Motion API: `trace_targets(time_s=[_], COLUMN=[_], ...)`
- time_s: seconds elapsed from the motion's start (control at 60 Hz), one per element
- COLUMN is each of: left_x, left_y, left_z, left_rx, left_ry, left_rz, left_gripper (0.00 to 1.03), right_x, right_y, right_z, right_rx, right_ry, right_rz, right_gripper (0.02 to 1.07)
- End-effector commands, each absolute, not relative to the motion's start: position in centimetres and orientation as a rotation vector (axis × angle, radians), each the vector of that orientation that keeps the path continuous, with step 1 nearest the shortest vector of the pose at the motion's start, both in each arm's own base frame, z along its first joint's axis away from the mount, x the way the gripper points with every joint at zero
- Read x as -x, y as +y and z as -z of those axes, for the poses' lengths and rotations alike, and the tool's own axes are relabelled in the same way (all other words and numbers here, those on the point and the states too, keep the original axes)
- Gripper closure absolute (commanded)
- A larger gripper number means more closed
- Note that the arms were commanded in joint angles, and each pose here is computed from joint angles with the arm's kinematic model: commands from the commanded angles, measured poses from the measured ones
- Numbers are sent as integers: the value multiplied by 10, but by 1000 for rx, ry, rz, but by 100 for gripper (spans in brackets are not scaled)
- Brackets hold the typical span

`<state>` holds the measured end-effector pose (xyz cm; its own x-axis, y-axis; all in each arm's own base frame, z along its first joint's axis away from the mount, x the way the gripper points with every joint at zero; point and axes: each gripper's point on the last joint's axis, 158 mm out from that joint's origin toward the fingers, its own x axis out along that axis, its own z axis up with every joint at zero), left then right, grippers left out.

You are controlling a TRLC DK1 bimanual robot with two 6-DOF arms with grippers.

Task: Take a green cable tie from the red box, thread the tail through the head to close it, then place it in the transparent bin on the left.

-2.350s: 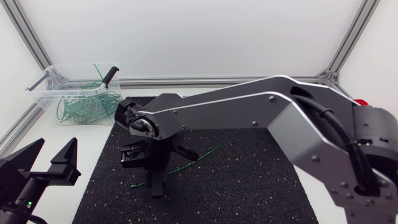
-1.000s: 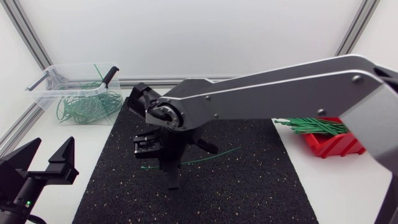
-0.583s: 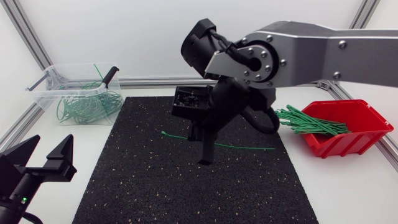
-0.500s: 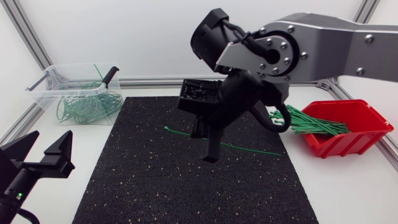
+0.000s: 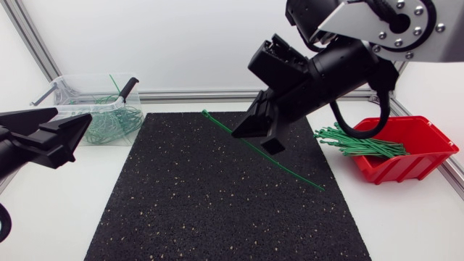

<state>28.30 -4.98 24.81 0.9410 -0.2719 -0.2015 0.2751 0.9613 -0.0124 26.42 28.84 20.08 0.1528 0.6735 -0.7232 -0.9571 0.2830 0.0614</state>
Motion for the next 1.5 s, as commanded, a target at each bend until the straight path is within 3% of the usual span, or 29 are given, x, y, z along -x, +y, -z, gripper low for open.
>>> trace_targets(time_s=[0.0,0.183,0.583,0.917,1.1,1.483], left_x=[-286,-301,-323,-307,-298,-295], left_y=[-58,-81,-140,-172,-197,-226], left_z=[-266,-271,-243,-265,-262,-273], left_rx=[-31,5,62,157,237,363], left_ry=[187,261,459,361,408,436], left_rz=[321,454,797,1023,1155,1265], left_gripper=[14,14,12,12,12,27], right_x=[-259,-257,-264,-278,-284,-274], right_y=[287,292,308,316,324,334], right_z=[-213,-221,-204,-212,-219,-229], right_rx=[422,310,124,-68,-146,-198], right_ry=[716,684,661,677,684,699], right_rz=[-1240,-1302,-1385,-1446,-1463,-1496], right_gripper=[101,101,101,101,101,101])
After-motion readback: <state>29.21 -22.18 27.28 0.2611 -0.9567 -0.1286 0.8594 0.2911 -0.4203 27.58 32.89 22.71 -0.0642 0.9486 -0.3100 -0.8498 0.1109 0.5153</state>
